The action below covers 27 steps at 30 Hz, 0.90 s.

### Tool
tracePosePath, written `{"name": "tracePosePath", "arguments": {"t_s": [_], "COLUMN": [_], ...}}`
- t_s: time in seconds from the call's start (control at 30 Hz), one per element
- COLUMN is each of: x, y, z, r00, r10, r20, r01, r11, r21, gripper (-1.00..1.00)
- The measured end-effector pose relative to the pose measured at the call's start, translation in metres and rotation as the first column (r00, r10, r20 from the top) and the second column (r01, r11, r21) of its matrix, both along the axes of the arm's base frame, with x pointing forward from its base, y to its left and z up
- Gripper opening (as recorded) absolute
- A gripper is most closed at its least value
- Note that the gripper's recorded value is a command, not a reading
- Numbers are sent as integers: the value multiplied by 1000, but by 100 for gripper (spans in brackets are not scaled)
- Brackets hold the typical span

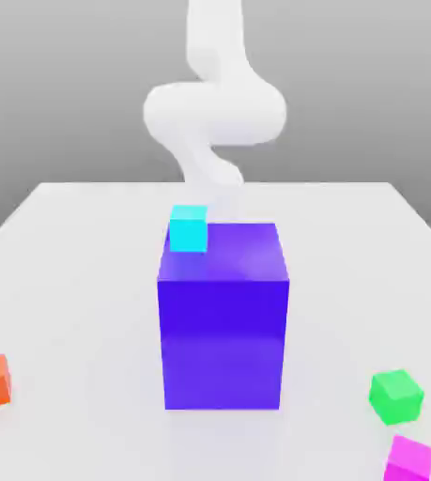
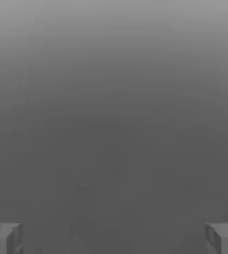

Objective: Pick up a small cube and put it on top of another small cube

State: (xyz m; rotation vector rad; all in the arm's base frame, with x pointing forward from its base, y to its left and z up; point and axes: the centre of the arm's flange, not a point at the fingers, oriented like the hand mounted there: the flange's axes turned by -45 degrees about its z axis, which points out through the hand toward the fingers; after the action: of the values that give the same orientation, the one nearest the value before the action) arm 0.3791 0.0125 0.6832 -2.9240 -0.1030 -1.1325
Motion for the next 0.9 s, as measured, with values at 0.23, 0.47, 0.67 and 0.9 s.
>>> {"name": "tracePosePath", "arguments": {"t_s": [0.23, 0.47, 0.67, 0.9], "x": [78, 126, 139, 129], "y": [47, 103, 160, 203], "z": [-93, -202, -306, -433], "r00": [963, 859, 713, 511], "r10": [204, 381, 513, 597], "r20": [-174, -342, -478, -618], "r01": [-219, -439, -626, -789], "r11": [973, 892, 773, 612], "r21": [-73, -107, -103, -61], "gripper": [0, 0, 0, 0]}}
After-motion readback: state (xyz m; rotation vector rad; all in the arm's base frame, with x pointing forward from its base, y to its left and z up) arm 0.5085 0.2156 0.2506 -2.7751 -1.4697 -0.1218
